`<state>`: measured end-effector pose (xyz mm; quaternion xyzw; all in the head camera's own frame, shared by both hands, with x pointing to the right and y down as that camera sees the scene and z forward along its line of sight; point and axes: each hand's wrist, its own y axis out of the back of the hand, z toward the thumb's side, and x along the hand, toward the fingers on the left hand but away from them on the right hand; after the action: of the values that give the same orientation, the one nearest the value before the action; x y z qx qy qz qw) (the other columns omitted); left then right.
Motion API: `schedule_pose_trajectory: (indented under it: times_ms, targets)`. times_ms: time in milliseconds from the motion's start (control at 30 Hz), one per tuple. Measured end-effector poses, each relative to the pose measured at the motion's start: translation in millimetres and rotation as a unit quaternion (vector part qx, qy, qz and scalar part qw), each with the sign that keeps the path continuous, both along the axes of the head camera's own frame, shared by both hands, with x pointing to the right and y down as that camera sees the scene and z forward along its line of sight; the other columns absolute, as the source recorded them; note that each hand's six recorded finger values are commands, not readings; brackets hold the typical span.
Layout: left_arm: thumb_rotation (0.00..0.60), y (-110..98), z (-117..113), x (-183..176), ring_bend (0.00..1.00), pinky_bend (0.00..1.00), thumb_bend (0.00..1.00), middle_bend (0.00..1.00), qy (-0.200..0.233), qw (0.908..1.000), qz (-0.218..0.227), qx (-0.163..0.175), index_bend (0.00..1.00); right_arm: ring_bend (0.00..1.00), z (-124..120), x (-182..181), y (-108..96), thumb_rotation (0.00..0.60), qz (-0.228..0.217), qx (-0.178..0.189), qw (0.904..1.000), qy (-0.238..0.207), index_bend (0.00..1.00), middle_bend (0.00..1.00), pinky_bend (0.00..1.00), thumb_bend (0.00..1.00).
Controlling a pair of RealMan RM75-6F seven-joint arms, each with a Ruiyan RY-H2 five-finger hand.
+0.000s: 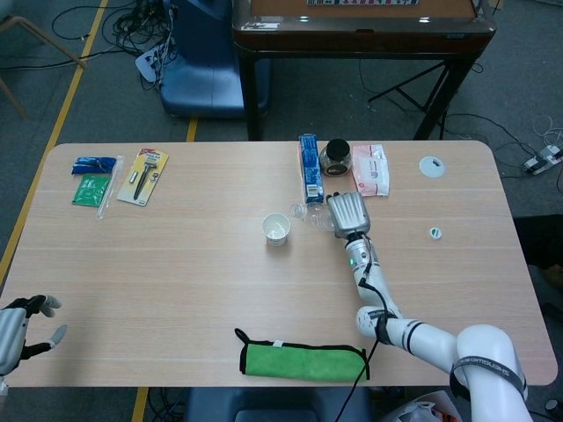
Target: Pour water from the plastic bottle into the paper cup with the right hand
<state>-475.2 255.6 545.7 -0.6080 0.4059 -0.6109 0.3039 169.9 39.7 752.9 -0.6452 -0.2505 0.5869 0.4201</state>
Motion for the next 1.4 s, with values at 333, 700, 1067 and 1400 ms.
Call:
schedule_pose_trajectory:
  times_ms: [333, 700, 1067, 1400]
  targets:
    - [0.600, 1, 3, 0, 0.44, 0.61, 0.22, 0.52, -0.002, 1.0000, 0.001, -0.004, 0.45, 0.53, -8, 24, 22, 0.600, 0.049, -0.031, 0.9884, -0.140, 0.59, 0.62, 0.57, 0.14]
    - [0.600, 2, 5, 0, 0.44, 0.61, 0.22, 0.52, -0.003, 1.0000, 0.002, -0.008, 0.45, 0.53, -11, 58, 51, 0.600, 0.114, -0.057, 0.9544, -0.270, 0.59, 0.62, 0.57, 0.14]
    - [0.600, 4, 8, 2, 0.44, 0.61, 0.22, 0.52, -0.005, 0.9999, 0.005, -0.012, 0.45, 0.53, -2, 93, 72, 0.600, 0.141, -0.067, 0.9402, -0.303, 0.59, 0.62, 0.57, 0.13]
    - [0.600, 5, 8, 1, 0.44, 0.61, 0.22, 0.52, -0.007, 0.9999, 0.005, -0.014, 0.45, 0.44, 7, 104, 81, 0.600, 0.144, -0.079, 0.9348, -0.315, 0.58, 0.53, 0.57, 0.04]
